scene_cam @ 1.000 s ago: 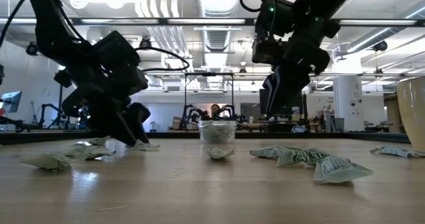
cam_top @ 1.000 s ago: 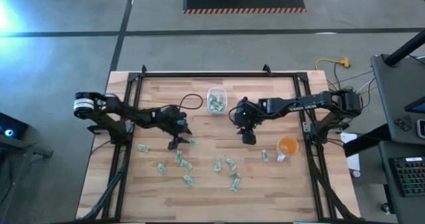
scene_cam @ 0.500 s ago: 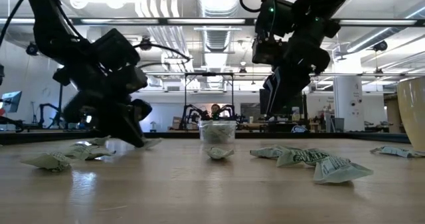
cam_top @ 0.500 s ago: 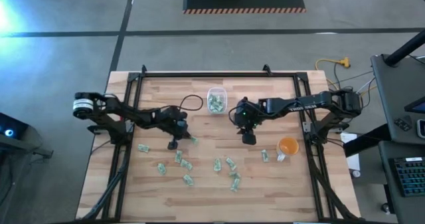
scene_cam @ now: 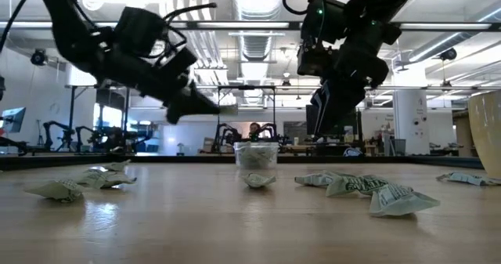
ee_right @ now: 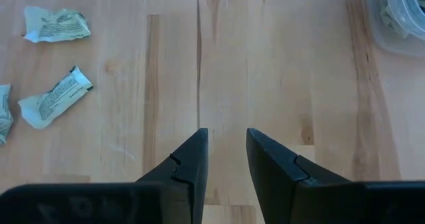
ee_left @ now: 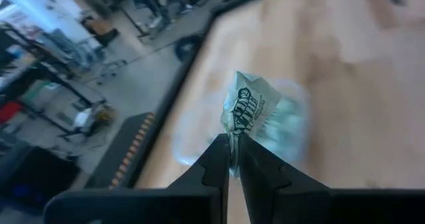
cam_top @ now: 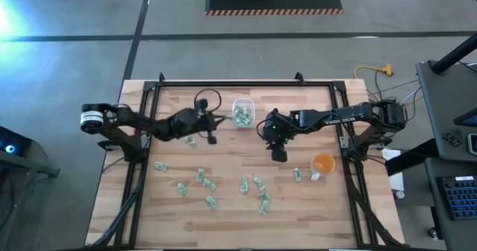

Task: Pick and place Stevia / Truvia into bins
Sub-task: Put the green stevia packet into the transparent bin

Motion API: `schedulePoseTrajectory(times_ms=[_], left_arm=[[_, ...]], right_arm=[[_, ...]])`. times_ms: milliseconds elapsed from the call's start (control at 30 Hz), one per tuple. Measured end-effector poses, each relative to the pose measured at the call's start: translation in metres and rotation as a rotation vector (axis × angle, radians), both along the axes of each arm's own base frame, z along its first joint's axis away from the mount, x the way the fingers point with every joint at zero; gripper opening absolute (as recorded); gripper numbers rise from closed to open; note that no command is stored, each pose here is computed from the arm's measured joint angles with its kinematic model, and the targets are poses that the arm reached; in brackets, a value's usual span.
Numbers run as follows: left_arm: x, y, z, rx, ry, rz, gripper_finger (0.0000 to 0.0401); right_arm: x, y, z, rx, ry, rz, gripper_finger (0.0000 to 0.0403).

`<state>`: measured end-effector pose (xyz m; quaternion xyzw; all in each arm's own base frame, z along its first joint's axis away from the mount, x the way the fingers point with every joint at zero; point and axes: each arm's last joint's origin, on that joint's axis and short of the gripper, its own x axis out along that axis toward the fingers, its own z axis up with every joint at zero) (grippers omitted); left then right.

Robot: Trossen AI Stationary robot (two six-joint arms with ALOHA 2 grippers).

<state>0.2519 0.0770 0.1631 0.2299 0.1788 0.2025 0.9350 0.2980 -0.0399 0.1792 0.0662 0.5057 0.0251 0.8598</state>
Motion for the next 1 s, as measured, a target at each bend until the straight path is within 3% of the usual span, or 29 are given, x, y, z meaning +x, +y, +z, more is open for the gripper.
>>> schedulePoseTrajectory(times_ms=[300, 633, 833, 1000], left_arm=[[0.037, 0.038, 0.015, 0.006, -0.019, 0.010, 0.0013], [0.088, 0.079, 0.012, -0.112, 0.227, 0.071, 0.0013], [0.098, 0.086, 0.018, -0.142, 0.267, 0.082, 0.0017], [0.095, 0.084, 0.019, -0.154, 0.294, 0.078, 0.0061]], right_arm=[[0.000, 0.000, 0.000, 0.000, -0.002, -0.001, 0.0091], [0.000, 0.000, 0.000, 0.001, 0.000, 0.000, 0.0090], [0.000, 0.000, 0.000, 0.001, 0.001, 0.000, 0.0084], [0.000, 0.000, -0.001, 0.001, 0.003, 0.000, 0.0087]])
